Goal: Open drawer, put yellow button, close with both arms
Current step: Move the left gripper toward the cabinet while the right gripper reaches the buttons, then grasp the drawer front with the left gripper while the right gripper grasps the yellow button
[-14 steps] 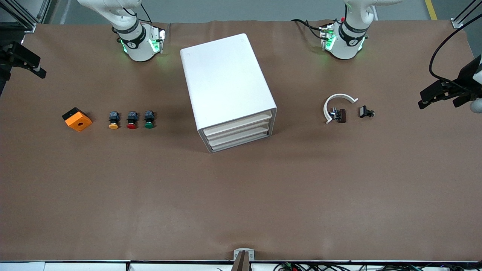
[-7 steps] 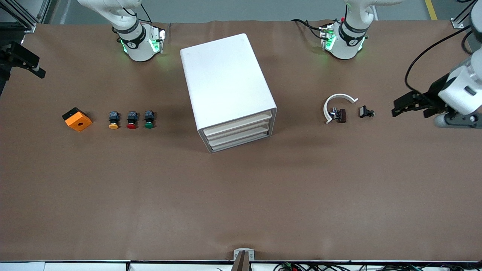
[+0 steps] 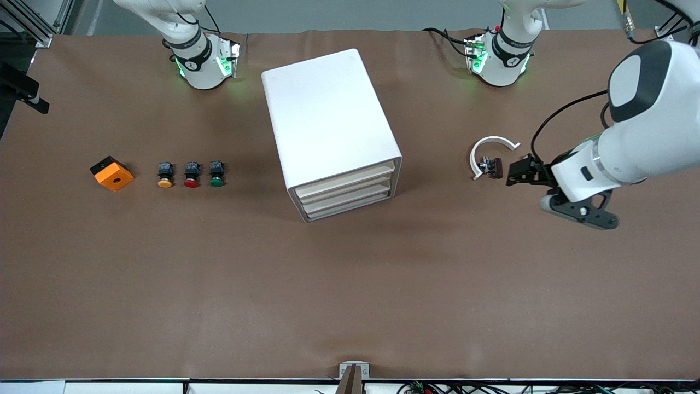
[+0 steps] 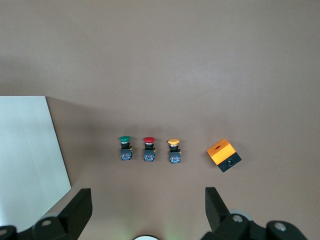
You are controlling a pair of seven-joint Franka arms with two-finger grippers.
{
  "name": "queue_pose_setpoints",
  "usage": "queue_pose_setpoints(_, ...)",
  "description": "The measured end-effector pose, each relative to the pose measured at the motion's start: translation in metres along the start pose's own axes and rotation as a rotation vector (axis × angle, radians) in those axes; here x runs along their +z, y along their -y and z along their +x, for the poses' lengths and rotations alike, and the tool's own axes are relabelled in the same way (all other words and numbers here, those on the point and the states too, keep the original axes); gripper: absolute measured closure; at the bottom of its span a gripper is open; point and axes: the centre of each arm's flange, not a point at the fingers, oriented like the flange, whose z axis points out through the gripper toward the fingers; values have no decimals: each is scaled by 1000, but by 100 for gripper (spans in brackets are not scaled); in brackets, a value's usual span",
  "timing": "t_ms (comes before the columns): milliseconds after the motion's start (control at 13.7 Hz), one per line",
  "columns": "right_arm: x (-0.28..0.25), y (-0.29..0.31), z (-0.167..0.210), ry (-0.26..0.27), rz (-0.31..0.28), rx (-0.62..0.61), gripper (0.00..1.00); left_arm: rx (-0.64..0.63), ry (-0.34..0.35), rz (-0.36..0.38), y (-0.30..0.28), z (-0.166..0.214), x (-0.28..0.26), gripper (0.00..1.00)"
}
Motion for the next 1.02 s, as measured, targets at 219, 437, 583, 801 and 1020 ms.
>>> queue_pose_setpoints(219, 32, -19, 18, 55, 10, 27, 0, 175, -24, -213, 9, 15, 32, 0)
queue_pose_setpoints(437, 49, -41, 21, 88, 19, 62, 0, 243, -23, -358, 5, 35, 81, 0)
queue_pose_setpoints(583, 67, -50, 21, 118, 28, 77, 0, 238, -29, -486, -10, 48, 110, 0)
queue_pose_setpoints(801, 124, -55, 26, 156, 37, 85, 0, 219, -16, -619, -30, 63, 156, 0)
queue_pose_setpoints(1020, 178, -58, 22, 168, 39, 92, 0, 225, -10, -647, -56, 73, 181, 0)
